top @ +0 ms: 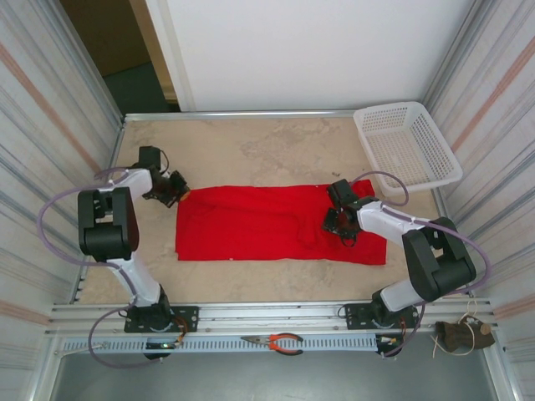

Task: Fold the inside-out t-shirt

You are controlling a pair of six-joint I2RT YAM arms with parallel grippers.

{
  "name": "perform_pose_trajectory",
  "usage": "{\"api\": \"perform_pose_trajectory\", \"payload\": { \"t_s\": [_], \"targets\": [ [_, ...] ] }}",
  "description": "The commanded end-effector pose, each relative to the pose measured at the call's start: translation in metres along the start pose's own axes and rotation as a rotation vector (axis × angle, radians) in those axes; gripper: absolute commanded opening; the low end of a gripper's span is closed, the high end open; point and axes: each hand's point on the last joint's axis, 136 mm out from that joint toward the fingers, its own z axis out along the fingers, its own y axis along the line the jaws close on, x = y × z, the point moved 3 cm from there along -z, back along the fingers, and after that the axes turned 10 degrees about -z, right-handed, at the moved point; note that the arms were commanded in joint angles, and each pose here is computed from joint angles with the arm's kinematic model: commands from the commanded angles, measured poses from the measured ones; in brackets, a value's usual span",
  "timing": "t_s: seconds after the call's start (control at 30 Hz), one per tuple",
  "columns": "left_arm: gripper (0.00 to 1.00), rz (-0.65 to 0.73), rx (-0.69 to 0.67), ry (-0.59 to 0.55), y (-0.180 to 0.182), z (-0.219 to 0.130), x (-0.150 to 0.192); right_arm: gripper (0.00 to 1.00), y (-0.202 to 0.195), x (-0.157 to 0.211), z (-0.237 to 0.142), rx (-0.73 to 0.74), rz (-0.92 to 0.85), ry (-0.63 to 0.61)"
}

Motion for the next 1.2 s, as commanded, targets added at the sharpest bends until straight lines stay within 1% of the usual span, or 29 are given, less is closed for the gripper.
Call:
{"api": "perform_pose_trajectory", "payload": {
  "t_s": [0.0,0.1,0.17,0.23,0.27,0.3,0.37,0.43,0.5,0.6,0.67,0.73,0.83,0.9,1.0,1.07,1.17],
  "targets": [
    [0.00,0.144,0.073,-0.084,-0.032,-0.022,-0.018,0.41,-0.011,0.012,0.007,0.068,0.021,0.049],
    [0.00,0.242,0.048,-0.125,-0.033,-0.033,-0.013,0.41,-0.011,0.012,0.008,0.070,0.029,0.051],
    [0.00,0.269,0.029,-0.124,-0.026,-0.034,-0.005,0.41,-0.010,0.012,0.009,0.070,0.030,0.052],
    [0.00,0.270,0.019,-0.099,-0.016,-0.031,0.006,0.41,-0.010,0.011,0.009,0.073,0.032,0.053],
    [0.05,0.260,0.013,-0.083,-0.009,-0.028,0.012,0.41,-0.010,0.012,0.009,0.075,0.029,0.054],
    [0.17,0.251,0.013,-0.071,-0.004,-0.026,0.018,0.41,-0.010,0.012,0.009,0.079,0.029,0.056],
    [0.24,0.233,0.003,-0.046,0.008,-0.023,0.027,0.41,-0.010,0.011,0.009,0.083,0.029,0.057],
    [0.36,0.208,-0.017,-0.046,0.017,-0.025,0.031,0.41,-0.010,0.012,0.008,0.082,0.027,0.059],
    [0.41,0.169,-0.020,-0.080,0.021,-0.035,0.025,0.41,-0.010,0.012,0.007,0.081,0.026,0.055],
    [0.41,0.162,0.028,-0.146,0.002,-0.054,0.014,0.41,-0.010,0.012,0.006,0.081,0.025,0.056],
    [0.39,0.168,0.104,-0.172,-0.025,-0.067,0.010,0.41,-0.009,0.011,0.005,0.081,0.021,0.054],
    [0.37,0.185,0.159,-0.176,-0.053,-0.072,0.012,0.41,-0.009,0.011,0.005,0.083,0.022,0.053],
    [0.36,0.204,0.239,-0.152,-0.092,-0.066,0.018,0.41,-0.009,0.011,0.005,0.086,0.025,0.051],
    [0.35,0.195,0.252,-0.115,-0.105,-0.050,0.020,0.41,-0.010,0.012,0.005,0.092,0.024,0.053],
    [0.33,0.178,0.216,-0.075,-0.105,-0.023,0.017,0.40,-0.012,0.013,0.006,0.101,0.024,0.056],
    [0.33,0.152,0.182,-0.044,-0.094,-0.005,0.015,0.40,-0.013,0.013,0.005,0.104,0.026,0.054],
    [0.32,0.117,0.141,-0.016,-0.072,0.012,0.015,0.40,-0.014,0.015,0.005,0.104,0.027,0.052]
  ]
}}
